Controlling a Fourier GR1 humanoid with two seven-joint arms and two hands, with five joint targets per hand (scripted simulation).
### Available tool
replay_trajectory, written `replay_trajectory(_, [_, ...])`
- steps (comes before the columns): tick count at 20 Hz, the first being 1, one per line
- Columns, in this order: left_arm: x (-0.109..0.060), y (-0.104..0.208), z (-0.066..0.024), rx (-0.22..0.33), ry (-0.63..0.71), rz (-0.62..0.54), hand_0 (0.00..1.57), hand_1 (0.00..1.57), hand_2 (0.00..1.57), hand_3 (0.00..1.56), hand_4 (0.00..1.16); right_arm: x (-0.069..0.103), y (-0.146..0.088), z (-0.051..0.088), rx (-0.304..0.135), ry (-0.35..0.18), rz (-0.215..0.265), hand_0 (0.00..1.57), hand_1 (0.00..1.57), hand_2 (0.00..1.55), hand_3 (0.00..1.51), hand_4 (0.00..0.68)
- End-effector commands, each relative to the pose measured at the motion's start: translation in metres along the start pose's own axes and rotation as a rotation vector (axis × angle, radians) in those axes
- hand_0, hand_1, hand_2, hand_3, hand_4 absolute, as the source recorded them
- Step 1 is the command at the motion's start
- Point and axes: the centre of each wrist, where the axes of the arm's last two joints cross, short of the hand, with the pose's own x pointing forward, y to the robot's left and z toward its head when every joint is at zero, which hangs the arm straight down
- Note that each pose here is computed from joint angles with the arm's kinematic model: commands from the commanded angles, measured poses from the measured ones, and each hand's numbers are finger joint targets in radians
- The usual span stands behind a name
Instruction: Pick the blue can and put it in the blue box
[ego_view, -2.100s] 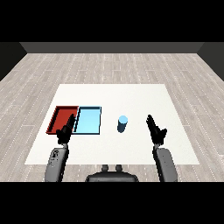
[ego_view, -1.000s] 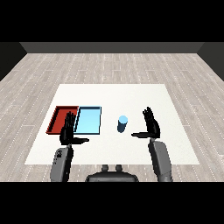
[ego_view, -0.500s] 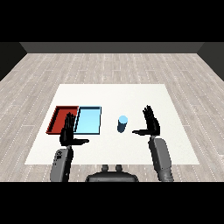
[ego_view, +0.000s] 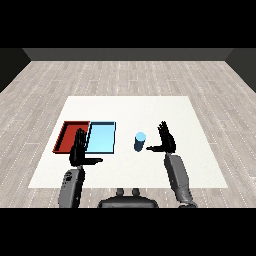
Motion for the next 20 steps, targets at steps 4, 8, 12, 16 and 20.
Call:
replay_trajectory(4, [0.011, 0.013, -0.0001, -0.002, -0.021, 0.023, 0.0, 0.0, 0.0, 0.0, 0.0, -0.014, 0.019, 0.0, -0.006, 0.049, -0.026, 0.0, 0.0, 0.0, 0.0, 0.0])
replay_trajectory(8, [-0.001, 0.005, -0.0025, -0.007, -0.019, 0.03, 0.0, 0.0, 0.0, 0.0, 0.0, -0.019, 0.007, 0.002, -0.033, 0.071, -0.034, 0.0, 0.0, 0.0, 0.0, 0.0])
replay_trajectory(12, [0.001, 0.023, 0.002, 0.027, -0.011, 0.028, 0.0, 0.0, 0.0, 0.0, 0.0, -0.035, 0.025, 0.004, -0.014, 0.083, -0.046, 0.0, 0.0, 0.0, 0.0, 0.0])
replay_trajectory(16, [0.008, -0.013, -0.013, 0.012, -0.02, 0.022, 0.0, 0.0, 0.0, 0.0, 0.0, -0.033, 0.021, 0.004, -0.001, 0.091, -0.053, 0.0, 0.0, 0.0, 0.0, 0.0])
replay_trajectory(20, [-0.001, 0.009, -0.008, 0.017, -0.022, 0.002, 0.0, 0.0, 0.0, 0.0, 0.0, -0.058, 0.029, 0.0, -0.008, 0.11, -0.04, 0.0, 0.0, 0.0, 0.0, 0.0])
